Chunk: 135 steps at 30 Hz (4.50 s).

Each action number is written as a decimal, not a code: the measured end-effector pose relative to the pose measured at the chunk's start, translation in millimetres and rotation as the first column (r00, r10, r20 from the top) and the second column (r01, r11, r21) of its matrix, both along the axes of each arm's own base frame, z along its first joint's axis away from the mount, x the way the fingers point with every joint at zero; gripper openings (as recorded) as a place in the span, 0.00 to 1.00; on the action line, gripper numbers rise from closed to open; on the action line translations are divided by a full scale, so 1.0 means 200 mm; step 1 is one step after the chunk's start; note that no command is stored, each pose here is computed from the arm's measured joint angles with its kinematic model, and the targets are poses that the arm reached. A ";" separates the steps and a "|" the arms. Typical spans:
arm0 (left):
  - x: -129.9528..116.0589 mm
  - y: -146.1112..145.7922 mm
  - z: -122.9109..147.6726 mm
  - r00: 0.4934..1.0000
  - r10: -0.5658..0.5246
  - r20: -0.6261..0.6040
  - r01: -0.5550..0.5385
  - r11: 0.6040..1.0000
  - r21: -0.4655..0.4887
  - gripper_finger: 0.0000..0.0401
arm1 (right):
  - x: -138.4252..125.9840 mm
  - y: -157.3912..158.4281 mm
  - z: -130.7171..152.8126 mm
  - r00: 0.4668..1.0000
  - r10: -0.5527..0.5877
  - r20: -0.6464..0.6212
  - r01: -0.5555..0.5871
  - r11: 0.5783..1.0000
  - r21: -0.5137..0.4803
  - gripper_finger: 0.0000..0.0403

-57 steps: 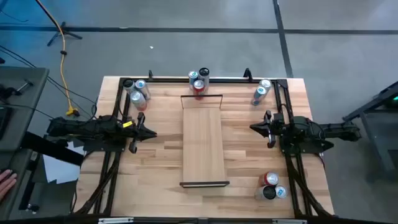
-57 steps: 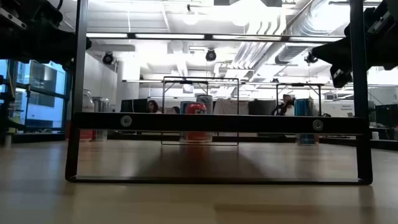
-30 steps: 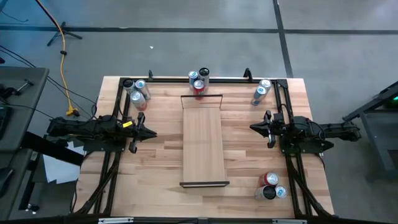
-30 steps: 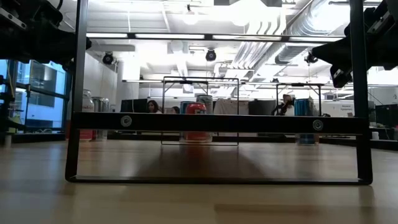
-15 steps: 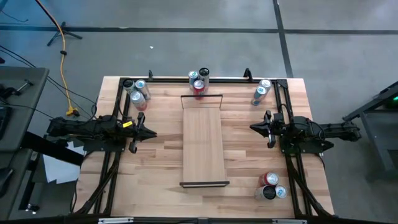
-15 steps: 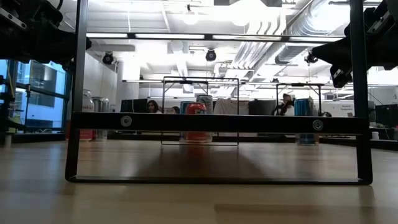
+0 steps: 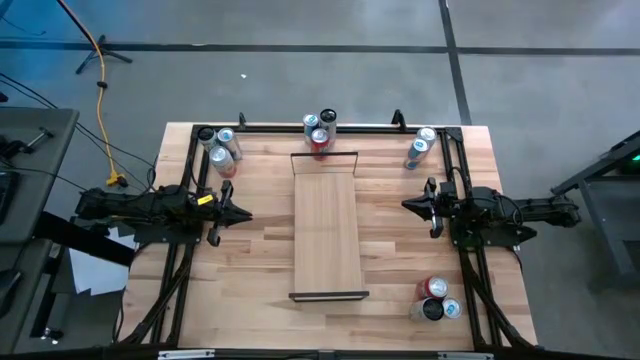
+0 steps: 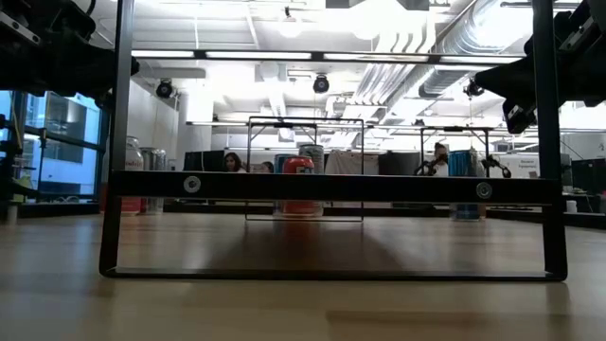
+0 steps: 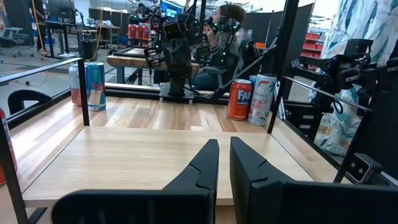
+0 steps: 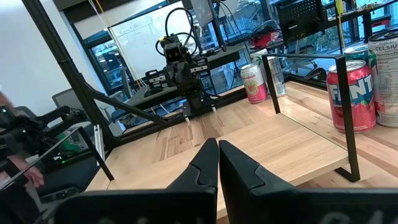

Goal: Place canned beverage on shelf

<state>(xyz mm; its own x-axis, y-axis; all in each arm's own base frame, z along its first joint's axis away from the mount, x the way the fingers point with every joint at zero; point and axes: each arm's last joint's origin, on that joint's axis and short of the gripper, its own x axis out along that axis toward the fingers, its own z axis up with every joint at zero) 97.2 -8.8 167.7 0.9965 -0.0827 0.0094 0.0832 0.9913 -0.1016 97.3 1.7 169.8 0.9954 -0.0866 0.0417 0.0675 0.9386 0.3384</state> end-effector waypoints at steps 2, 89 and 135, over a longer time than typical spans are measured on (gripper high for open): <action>0.00 0.00 0.00 1.000 0.000 0.000 0.000 1.000 0.000 0.01 | 0.00 0.00 0.00 1.000 0.000 0.000 0.000 1.000 0.000 0.00; 0.33 0.38 0.96 0.477 0.485 -0.733 -0.735 0.677 -0.031 0.95 | 0.00 0.00 0.00 1.000 0.000 0.000 0.000 1.000 0.000 0.00; 0.12 0.63 0.29 -0.107 0.555 -0.825 -0.994 -0.052 0.094 0.97 | 0.00 0.00 0.00 1.000 0.000 0.000 0.000 1.000 0.000 0.00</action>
<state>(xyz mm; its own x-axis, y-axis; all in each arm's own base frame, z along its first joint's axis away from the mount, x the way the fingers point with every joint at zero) 120.9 117.9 226.4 -0.0242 0.5653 -0.8245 -0.9955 -0.0897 -0.0323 97.3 1.6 169.9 0.9954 -0.0868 0.0417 0.0677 0.9386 0.3383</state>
